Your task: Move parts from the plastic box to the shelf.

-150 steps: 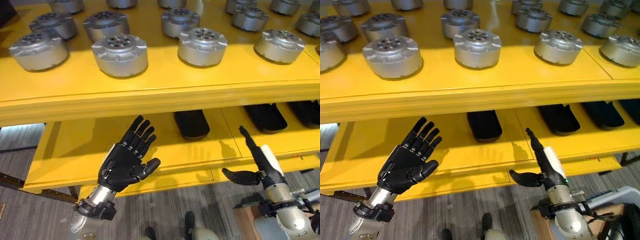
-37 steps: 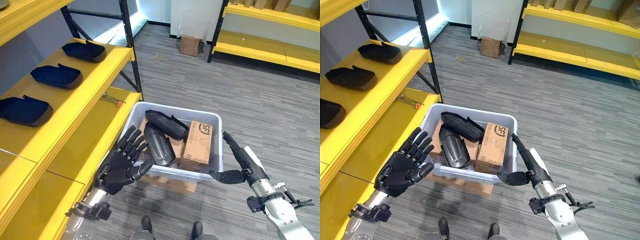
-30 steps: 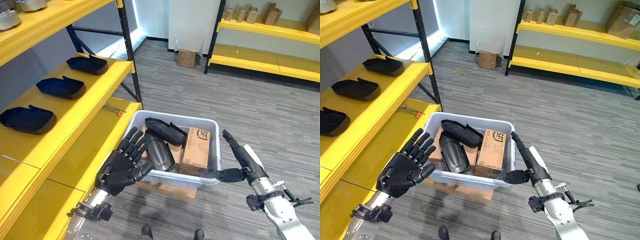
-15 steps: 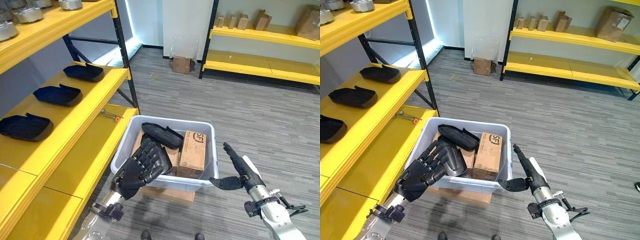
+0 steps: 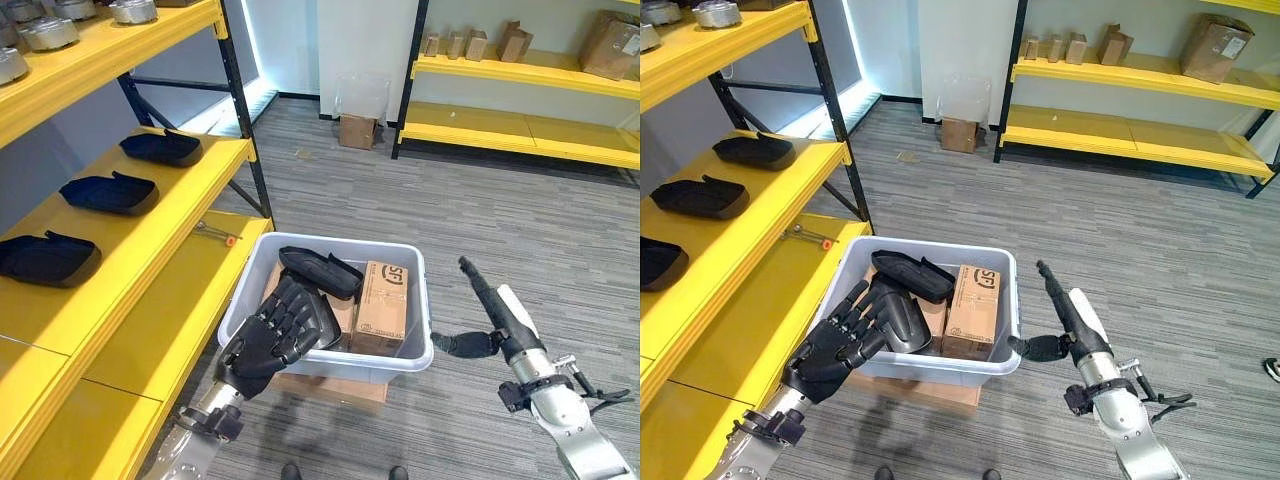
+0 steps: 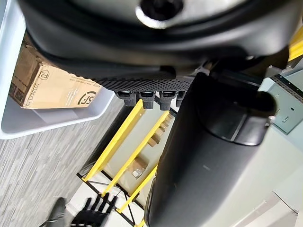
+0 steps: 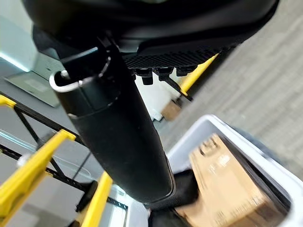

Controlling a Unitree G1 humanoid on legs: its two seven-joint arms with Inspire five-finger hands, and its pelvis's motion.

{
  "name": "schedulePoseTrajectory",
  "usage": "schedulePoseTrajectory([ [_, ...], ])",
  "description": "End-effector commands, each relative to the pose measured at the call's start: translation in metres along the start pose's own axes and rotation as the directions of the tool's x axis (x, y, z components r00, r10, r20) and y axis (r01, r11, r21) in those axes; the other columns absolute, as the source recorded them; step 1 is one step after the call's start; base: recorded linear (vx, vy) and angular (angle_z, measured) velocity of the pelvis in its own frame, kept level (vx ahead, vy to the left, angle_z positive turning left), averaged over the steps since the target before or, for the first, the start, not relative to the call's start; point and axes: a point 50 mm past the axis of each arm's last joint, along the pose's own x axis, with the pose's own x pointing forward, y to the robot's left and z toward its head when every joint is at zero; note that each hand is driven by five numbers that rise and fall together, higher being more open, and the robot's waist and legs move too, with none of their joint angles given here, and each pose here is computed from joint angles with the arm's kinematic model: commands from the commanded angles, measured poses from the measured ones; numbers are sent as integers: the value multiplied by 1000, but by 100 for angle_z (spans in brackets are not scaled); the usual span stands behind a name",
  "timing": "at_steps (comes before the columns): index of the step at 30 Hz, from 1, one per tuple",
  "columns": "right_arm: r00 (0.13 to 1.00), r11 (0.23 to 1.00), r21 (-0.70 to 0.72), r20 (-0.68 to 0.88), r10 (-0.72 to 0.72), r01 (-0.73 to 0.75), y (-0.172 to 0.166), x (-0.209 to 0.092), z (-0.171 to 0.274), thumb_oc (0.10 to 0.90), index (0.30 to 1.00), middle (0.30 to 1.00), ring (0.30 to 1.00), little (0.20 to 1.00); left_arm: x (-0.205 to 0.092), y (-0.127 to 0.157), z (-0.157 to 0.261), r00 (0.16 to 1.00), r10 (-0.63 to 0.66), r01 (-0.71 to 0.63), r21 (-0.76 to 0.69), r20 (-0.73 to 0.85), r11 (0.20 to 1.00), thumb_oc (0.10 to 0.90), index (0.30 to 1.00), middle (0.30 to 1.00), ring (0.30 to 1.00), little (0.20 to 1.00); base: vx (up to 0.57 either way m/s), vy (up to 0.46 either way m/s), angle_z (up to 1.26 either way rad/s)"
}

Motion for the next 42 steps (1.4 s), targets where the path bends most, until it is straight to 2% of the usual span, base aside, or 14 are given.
schedulePoseTrajectory([
  [1, 912, 978, -108, 393, -120, 176, -45, 27, 73, 900, 1000, 1000, 1000, 1000, 19, -18, 42, 975, -110, 98, 75, 193, 992, 900, 1000, 1000, 1000, 1000, -61, 103, -1],
  [6, 893, 970, -154, 438, -101, 185, -56, 38, 85, 900, 1000, 1000, 1000, 1000, 27, -17, 52, 953, -90, 75, 62, 288, 995, 900, 1000, 1000, 1000, 1000, -123, 151, 1],
  [9, 902, 969, -156, 416, -113, 193, -59, 37, 79, 900, 1000, 1000, 1000, 1000, 25, -15, 50, 957, -98, 84, 62, 274, 994, 900, 1000, 1000, 1000, 1000, -19, 190, 21],
  [10, 922, 988, -89, 379, -83, 126, -56, 38, 76, 900, 1000, 1000, 1000, 1000, 21, -13, 47, 961, -99, 84, 69, 258, 994, 900, 1000, 1000, 1000, 1000, 31, 260, 46],
  [12, 932, 996, -41, 357, -65, 85, -51, 37, 74, 900, 1000, 1000, 1000, 1000, 20, -15, 46, 961, -116, 97, 87, 250, 991, 900, 1000, 1000, 1000, 1000, 17, 266, 49],
  [16, 939, 993, -81, 338, -57, 90, -46, 33, 66, 900, 1000, 1000, 1000, 1000, 23, -18, 49, 954, -177, 170, 52, 241, 984, 900, 1000, 1000, 1000, 1000, -14, 200, 34],
  [19, 938, 988, -103, 339, -76, 117, -48, 27, 62, 900, 1000, 1000, 1000, 1000, 23, -15, 47, 961, -137, 141, 1, 241, 990, 900, 1000, 1000, 1000, 1000, 1, 67, 30],
  [21, 938, 985, -111, 335, -86, 130, -48, 21, 57, 900, 1000, 1000, 1000, 1000, 19, -10, 43, 967, -108, 119, -33, 232, 992, 900, 1000, 1000, 1000, 1000, 15, -85, 23],
  [26, 924, 982, -128, 374, -82, 139, -46, 20, 62, 900, 1000, 1000, 1000, 1000, 13, -10, 44, 964, -131, 129, 24, 229, 991, 900, 1000, 1000, 1000, 1000, 42, -371, 37],
  [30, 919, 980, -167, 393, -38, 112, -42, 30, 70, 900, 1000, 1000, 1000, 1000, 25, -15, 49, 960, -122, 113, 53, 250, 992, 900, 1000, 1000, 1000, 1000, 67, -264, 12],
  [32, 915, 980, -179, 403, -5, 85, -38, 33, 75, 900, 1000, 1000, 1000, 1000, 32, -23, 50, 951, -150, 148, 30, 271, 989, 900, 1000, 1000, 1000, 1000, 63, -195, 8],
  [37, 918, 979, -197, 396, 27, 56, -41, 33, 76, 900, 1000, 1000, 1000, 1000, 29, -28, 47, 957, -151, 146, 39, 248, 988, 900, 1000, 1000, 1000, 1000, 87, -80, -8],
  [42, 882, 950, -295, 468, 52, 100, -47, 32, 90, 900, 1000, 1000, 1000, 1000, 20, -26, 35, 967, -145, 151, -10, 208, 989, 900, 1000, 1000, 1000, 1000, 120, -18, 2],
])
